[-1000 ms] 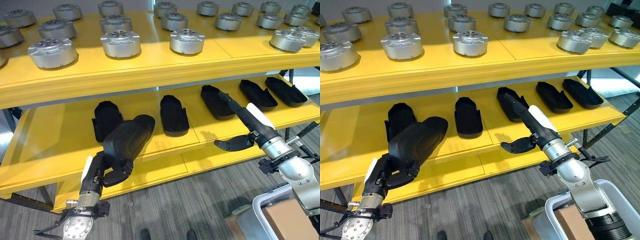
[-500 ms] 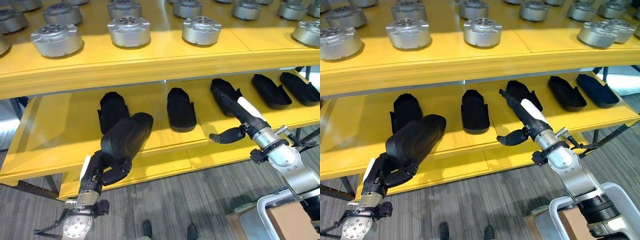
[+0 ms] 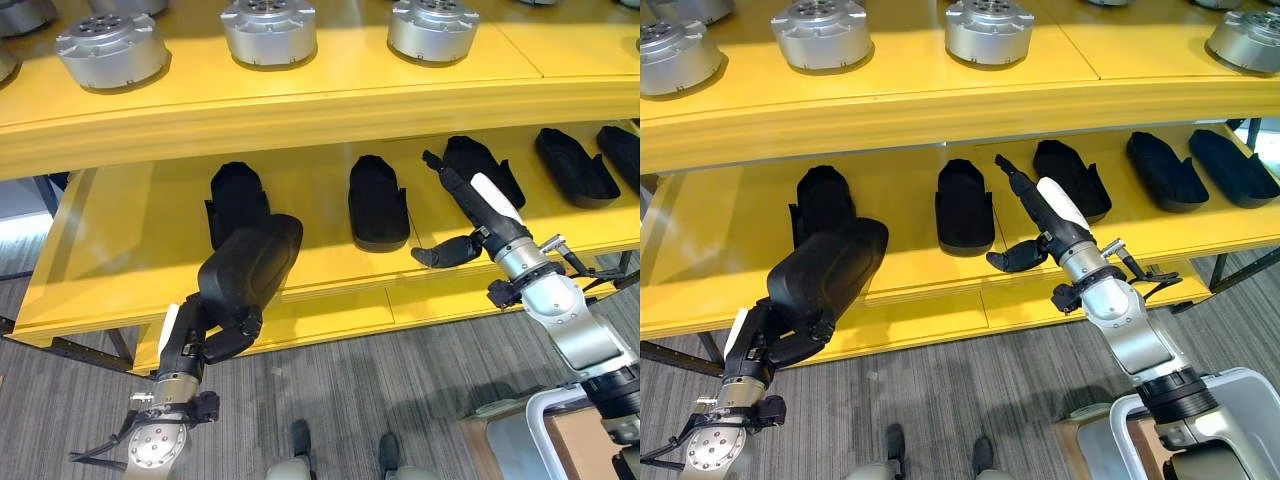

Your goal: Move parts from the plastic box to the shelf.

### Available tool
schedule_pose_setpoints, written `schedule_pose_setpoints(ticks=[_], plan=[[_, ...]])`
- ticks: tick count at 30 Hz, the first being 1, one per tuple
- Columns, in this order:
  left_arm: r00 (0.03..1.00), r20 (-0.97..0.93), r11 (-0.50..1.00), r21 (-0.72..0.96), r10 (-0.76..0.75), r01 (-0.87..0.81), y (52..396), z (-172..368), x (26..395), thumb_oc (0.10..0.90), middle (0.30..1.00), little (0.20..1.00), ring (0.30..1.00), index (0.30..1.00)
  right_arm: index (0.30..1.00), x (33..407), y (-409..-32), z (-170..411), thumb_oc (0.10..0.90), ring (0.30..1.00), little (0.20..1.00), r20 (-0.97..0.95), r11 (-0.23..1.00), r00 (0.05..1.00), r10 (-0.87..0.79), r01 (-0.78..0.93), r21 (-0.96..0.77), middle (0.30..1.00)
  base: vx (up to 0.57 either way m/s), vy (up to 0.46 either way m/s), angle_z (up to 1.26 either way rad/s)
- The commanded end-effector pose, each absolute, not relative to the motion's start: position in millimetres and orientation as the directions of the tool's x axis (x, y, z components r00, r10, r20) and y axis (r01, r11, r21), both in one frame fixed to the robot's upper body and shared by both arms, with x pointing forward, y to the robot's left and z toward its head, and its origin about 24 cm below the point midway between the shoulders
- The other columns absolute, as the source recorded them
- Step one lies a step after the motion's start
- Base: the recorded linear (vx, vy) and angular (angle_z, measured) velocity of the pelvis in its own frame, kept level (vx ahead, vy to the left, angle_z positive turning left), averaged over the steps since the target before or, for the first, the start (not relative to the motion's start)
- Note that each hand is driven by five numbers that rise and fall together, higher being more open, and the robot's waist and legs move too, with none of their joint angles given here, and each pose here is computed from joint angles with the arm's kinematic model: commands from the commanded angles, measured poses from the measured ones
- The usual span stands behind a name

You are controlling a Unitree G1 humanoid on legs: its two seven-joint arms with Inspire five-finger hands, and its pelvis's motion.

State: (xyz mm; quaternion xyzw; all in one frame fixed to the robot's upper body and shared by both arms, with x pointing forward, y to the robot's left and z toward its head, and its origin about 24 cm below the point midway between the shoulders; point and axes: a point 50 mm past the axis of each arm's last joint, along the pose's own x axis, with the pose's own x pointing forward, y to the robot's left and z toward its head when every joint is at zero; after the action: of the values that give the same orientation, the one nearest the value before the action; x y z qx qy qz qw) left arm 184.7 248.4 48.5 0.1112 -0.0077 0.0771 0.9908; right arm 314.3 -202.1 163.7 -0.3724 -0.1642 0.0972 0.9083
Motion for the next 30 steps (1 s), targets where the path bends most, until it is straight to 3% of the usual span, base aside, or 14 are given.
schedule_pose_setpoints(ticks=[1, 30], plan=[[0.911, 0.389, 0.962, 0.17, 0.135, -0.215, 249.5, 112.8, 197.5, 0.4, 0.3, 0.3, 0.3, 0.3, 1.0, 320.8, -186.9, 227.0, 0.9, 1.0, 1.0, 0.467, 0.726, 0.818, 0.336, 0.091, -0.681, 1.0, 0.0, 0.0, 0.0], [0.863, 0.481, 0.96, 0.132, 0.155, -0.247, 249.1, 129.8, 207.2, 0.4, 0.3, 0.3, 0.3, 0.3, 1.0, 343.6, -178.1, 261.8, 0.9, 1.0, 1.0, 0.566, 0.749, 0.781, 0.263, 0.205, -0.631, 1.0, -0.03, 0.0, 0.04]])
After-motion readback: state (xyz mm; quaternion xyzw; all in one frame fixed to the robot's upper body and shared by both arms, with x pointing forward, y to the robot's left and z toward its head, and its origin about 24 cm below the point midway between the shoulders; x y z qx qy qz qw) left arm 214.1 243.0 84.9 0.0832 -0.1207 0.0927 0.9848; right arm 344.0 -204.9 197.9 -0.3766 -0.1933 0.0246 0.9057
